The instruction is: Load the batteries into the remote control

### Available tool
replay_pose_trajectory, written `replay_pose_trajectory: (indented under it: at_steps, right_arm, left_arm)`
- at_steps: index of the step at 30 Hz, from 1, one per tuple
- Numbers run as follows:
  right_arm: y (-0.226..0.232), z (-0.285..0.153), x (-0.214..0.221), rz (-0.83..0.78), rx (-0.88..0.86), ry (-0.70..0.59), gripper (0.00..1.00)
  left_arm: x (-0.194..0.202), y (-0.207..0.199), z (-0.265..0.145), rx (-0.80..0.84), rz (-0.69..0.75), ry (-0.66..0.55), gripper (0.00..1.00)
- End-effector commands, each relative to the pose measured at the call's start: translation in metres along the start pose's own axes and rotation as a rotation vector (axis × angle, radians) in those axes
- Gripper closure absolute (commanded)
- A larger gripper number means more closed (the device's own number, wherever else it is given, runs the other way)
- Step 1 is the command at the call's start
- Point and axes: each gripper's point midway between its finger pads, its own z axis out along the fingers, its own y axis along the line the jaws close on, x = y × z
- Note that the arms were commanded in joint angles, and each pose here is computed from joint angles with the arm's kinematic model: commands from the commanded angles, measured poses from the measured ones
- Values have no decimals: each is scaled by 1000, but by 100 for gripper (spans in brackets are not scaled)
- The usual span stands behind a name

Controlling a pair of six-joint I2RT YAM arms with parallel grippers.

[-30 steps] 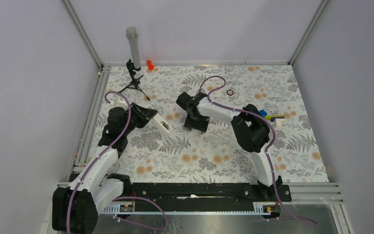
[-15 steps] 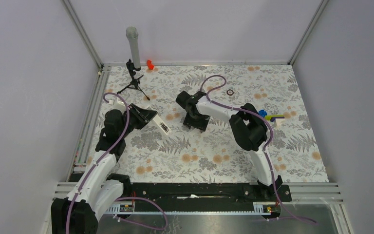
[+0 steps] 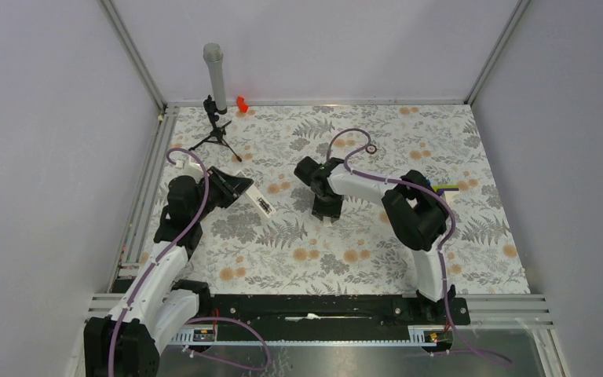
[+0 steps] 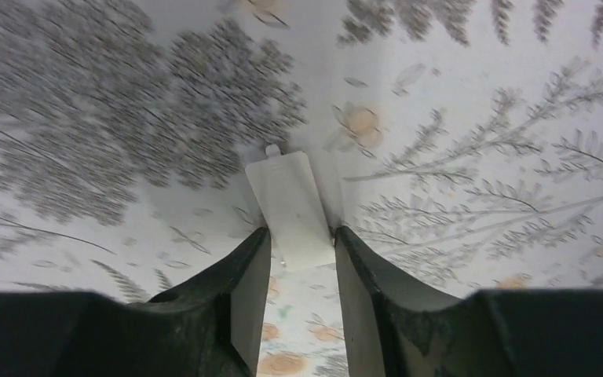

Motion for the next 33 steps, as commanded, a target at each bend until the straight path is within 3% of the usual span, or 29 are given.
replay_pose_trajectory:
  at_steps: [1, 6, 12, 20, 29, 33]
  right_arm:
    - [-36, 8, 23, -165, 32, 56, 59]
    - [-49, 8, 32, -266, 22, 70, 60]
    - [-60, 7, 38, -360, 15, 89, 43]
    - [-52, 4, 49, -387, -42, 153, 50]
    - [-50, 1, 56, -421, -67, 182, 38]
    - [-52, 4, 59, -439, -52, 182, 40]
  left_arm:
    - [-23, -31, -2, 106, 42, -61, 100]
    - [-20, -27, -2, 95, 39, -56, 100]
    - [-20, -26, -1, 92, 35, -53, 100]
    - [-17, -24, 1, 87, 26, -35, 100]
    - [-17, -23, 2, 95, 18, -27, 100]
    - [-18, -22, 2, 93, 17, -33, 100]
